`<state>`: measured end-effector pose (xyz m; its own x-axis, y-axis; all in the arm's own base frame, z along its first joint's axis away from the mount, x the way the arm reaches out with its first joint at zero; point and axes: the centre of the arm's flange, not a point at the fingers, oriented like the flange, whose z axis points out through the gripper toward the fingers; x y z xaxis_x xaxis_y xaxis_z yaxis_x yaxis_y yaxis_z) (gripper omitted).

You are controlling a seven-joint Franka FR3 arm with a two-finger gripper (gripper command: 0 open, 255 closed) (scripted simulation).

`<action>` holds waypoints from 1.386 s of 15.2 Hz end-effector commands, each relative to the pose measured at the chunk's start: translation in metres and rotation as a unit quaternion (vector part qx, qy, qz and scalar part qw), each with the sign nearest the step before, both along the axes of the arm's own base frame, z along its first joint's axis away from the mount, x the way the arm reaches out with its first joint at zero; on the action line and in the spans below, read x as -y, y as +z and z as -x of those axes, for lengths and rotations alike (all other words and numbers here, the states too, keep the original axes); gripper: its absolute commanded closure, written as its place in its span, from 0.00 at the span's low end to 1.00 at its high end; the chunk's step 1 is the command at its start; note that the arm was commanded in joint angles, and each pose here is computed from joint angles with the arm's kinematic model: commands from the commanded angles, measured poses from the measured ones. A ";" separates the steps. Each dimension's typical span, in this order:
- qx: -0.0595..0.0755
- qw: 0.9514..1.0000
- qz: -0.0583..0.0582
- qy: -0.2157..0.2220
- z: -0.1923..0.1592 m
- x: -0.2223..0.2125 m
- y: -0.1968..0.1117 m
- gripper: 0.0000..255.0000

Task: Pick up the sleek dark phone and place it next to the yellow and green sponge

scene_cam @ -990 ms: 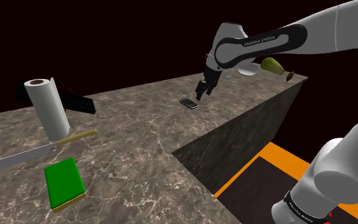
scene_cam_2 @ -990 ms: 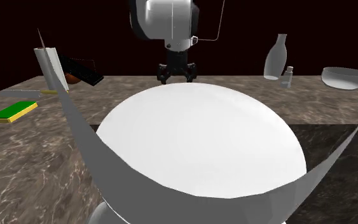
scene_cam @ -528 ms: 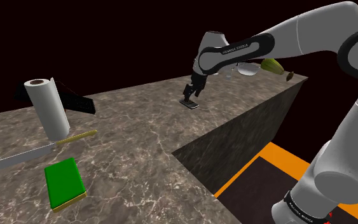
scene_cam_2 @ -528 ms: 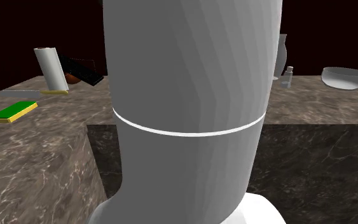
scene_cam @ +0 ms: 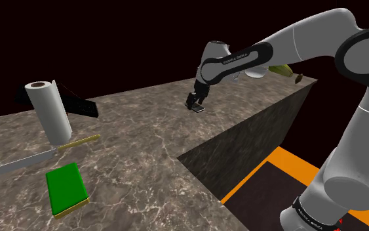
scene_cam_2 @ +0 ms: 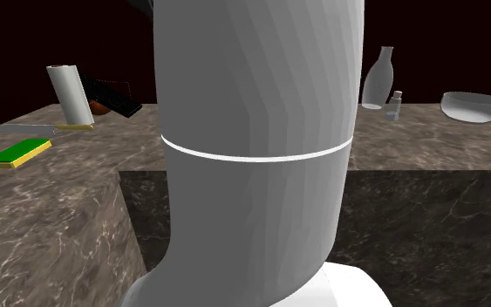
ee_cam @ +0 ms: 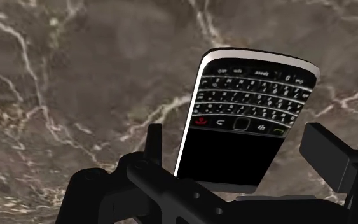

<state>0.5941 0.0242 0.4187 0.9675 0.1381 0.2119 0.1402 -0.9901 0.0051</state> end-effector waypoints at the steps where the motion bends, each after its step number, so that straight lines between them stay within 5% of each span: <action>1: 0.000 1.000 0.000 0.000 0.000 0.000 -0.001 0.00; 5: 0.000 1.000 0.000 0.000 0.000 0.000 -0.001 0.00; 6: 0.000 1.000 0.000 0.000 0.000 0.000 -0.001 1.00; 15: 0.000 1.000 0.000 0.000 0.000 0.000 -0.001 1.00; 21: 0.000 1.000 0.000 0.000 0.000 0.000 0.031 1.00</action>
<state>0.5943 0.0250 0.4436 0.9673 0.1382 0.2127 0.1403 -0.9901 0.0051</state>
